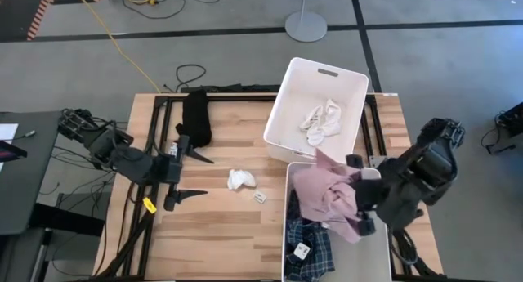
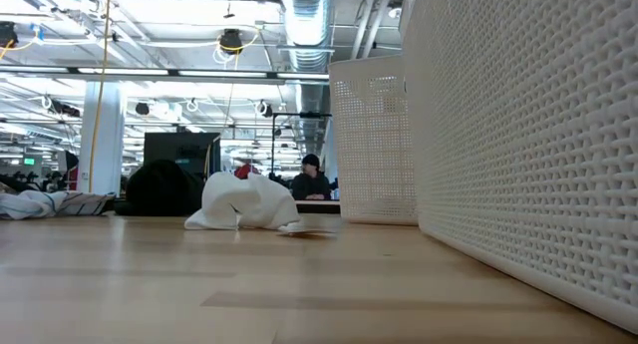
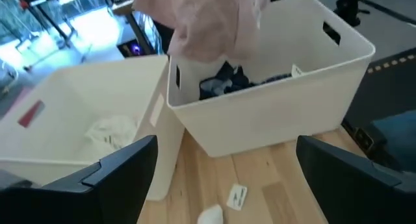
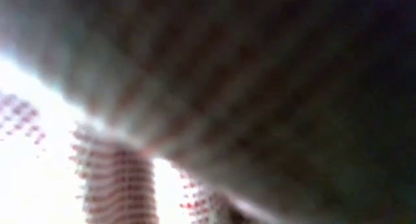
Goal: Sort clothes
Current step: Put the light red polo shirt into the bottom white laundry bin
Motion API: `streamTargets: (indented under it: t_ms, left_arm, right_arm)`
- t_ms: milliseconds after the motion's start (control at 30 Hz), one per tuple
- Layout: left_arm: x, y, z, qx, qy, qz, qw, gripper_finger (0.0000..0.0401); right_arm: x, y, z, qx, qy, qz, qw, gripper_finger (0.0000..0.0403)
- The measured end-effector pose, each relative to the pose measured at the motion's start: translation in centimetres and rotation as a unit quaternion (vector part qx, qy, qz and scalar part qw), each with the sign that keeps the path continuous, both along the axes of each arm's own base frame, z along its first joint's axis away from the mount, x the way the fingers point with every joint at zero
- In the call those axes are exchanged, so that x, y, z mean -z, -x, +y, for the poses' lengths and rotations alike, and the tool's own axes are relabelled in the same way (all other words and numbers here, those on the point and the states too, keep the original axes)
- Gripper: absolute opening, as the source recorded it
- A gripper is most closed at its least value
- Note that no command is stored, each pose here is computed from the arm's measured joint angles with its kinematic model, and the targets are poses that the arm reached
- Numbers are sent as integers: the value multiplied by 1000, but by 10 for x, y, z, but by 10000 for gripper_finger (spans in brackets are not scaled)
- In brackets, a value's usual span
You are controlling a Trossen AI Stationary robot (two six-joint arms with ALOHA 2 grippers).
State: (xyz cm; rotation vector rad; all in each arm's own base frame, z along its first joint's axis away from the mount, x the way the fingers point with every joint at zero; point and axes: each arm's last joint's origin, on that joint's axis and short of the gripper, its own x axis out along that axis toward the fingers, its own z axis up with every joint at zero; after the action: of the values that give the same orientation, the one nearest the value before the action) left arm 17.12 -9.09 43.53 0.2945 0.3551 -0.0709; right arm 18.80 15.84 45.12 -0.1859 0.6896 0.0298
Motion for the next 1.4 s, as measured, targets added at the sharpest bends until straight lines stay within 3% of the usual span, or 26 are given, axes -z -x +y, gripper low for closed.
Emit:
streamTargets:
  t_ms: [367,833,1167,1400]
  left_arm:
    - [49,-14,1,-34,-22,68,997,361]
    - [129,-38,24,-102,-27,114,988,361]
    - [199,-46,65,-81,69,165,981,361]
    - [227,-47,81,-58,131,139,980,361]
  right_arm:
    - [36,4,43,49,-96,142,984,10]
    - [114,-35,101,97,-64,288,950,10]
    - [140,-44,115,132,-88,340,927,11]
    - [165,-38,113,163,-81,380,907,11]
